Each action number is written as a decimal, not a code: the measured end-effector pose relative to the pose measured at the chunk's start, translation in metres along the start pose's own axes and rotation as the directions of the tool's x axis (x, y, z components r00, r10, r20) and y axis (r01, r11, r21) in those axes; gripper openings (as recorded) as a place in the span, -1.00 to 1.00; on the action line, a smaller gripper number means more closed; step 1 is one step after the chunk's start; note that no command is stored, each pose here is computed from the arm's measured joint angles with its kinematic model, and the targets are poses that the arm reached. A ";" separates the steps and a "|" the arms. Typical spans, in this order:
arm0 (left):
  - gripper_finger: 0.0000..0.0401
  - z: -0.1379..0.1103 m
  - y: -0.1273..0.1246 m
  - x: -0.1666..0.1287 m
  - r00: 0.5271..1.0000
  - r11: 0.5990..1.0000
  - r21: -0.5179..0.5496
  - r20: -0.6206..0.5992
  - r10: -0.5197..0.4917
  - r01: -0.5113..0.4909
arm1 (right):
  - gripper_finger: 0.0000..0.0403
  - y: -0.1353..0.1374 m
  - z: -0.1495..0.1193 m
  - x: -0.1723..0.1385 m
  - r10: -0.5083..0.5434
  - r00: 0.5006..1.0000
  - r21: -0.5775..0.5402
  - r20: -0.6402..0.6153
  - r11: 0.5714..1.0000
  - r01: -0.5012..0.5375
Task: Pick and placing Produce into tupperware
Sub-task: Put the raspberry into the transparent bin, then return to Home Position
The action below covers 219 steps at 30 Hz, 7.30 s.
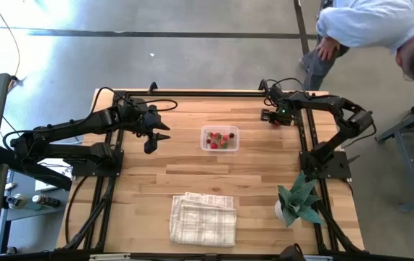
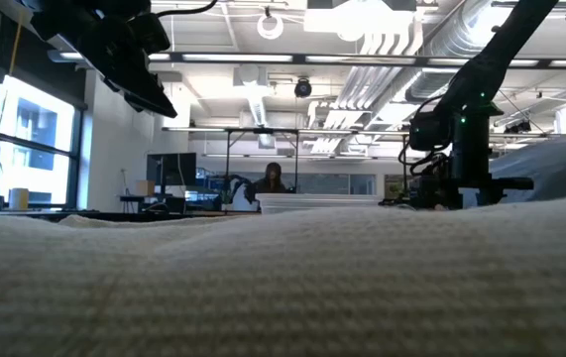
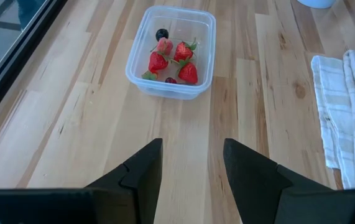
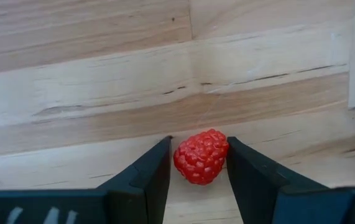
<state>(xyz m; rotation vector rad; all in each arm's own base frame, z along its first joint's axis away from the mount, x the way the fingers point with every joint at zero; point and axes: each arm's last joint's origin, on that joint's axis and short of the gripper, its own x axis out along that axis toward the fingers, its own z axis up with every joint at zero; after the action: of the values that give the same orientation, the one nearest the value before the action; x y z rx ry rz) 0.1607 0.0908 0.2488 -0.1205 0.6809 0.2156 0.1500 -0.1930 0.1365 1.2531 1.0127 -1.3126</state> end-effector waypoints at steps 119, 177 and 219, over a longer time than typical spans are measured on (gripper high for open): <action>-0.21 0.000 0.000 0.000 1.000 1.000 0.000 0.000 0.000 0.000 | -0.54 0.213 -0.127 -0.014 -0.027 0.994 -0.953 -0.110 0.286 -0.098; -0.21 0.000 0.000 0.000 1.000 1.000 0.000 0.000 0.000 0.000 | -0.24 0.164 -0.154 -0.159 0.241 0.971 -0.981 0.006 0.190 -0.041; -0.21 0.000 0.000 0.000 1.000 1.000 0.000 0.000 0.000 0.000 | -0.24 0.168 -0.160 -0.208 0.602 0.798 -0.999 0.011 0.032 -0.010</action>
<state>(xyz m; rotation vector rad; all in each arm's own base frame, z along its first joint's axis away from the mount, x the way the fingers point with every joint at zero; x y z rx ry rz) 0.1607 0.0908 0.2488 -0.1205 0.6810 0.2151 0.3274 -0.0342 0.3375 -0.0152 0.8565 -0.2022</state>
